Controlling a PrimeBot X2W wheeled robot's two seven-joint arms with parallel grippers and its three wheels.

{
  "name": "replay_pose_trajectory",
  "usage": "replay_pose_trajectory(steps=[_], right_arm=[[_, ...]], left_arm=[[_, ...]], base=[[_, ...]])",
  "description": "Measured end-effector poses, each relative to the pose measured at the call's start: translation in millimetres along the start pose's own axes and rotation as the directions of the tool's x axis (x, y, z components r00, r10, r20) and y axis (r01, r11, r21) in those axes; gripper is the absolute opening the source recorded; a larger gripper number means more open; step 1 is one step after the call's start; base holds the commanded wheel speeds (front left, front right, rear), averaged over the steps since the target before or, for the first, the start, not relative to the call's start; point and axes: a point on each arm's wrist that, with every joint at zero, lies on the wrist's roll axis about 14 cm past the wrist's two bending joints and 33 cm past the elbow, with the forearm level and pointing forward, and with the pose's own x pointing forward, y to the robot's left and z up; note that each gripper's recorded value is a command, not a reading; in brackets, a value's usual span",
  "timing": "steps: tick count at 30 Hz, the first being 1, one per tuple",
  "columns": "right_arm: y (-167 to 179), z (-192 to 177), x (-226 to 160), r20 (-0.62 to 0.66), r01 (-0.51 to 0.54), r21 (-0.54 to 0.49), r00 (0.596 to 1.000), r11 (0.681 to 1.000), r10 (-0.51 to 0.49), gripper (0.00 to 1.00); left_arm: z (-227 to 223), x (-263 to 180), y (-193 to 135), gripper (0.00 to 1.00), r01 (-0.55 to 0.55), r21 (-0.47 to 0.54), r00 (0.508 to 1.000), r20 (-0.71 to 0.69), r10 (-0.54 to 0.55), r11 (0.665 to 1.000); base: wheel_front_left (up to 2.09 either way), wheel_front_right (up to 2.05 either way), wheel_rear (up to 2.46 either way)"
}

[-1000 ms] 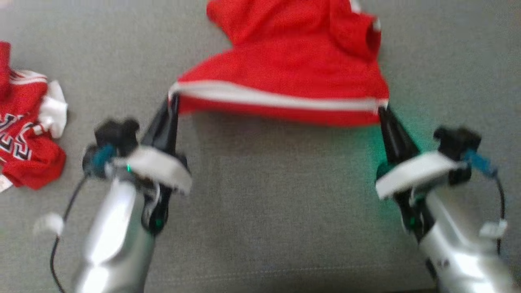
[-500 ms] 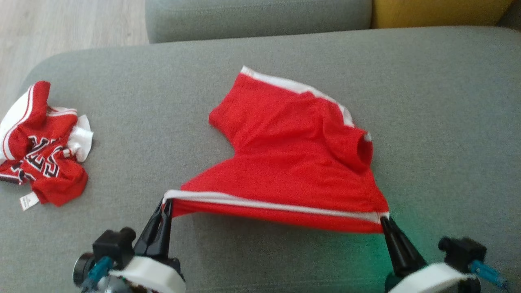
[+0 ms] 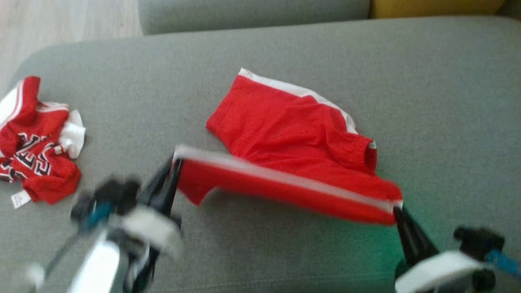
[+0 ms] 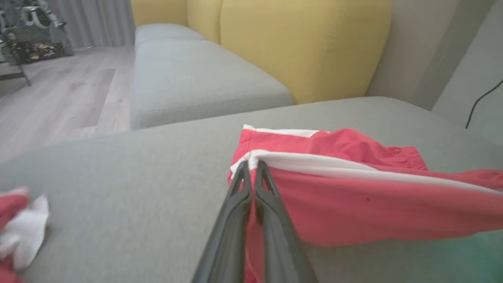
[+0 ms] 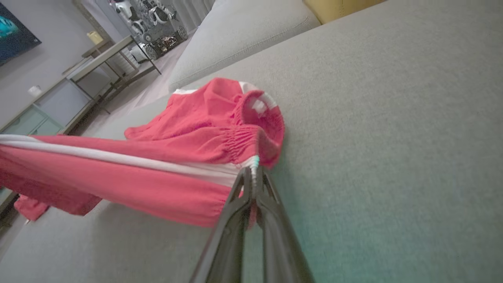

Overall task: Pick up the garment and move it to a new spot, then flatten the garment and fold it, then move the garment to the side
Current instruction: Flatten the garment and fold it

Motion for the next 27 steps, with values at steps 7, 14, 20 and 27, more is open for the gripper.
replay_pose_trajectory(steps=[7,14,20,27], right_arm=[[-1,39,62,0.096,-0.027,0.043,0.995,0.999,0.023,0.00],[-9,36,109,0.080,-0.027,0.075,0.997,0.997,0.021,0.00],[-25,25,125,0.077,0.007,0.105,0.997,0.994,-0.015,0.00],[-37,17,129,0.080,0.037,0.143,0.996,0.989,-0.049,0.36]], left_arm=[[25,94,0,0.00,0.130,0.060,0.991,0.008,-0.130,0.990],[-7,166,-8,0.00,0.235,0.079,0.967,-0.125,-0.224,0.969],[-43,206,-2,0.00,0.256,0.053,0.950,-0.198,-0.242,0.965],[-83,222,-11,0.82,0.269,-0.016,0.935,-0.238,-0.265,0.963]], base=[[0.00,0.00,0.00],[0.00,0.00,0.00],[0.00,0.00,0.00],[0.00,0.00,0.00]])
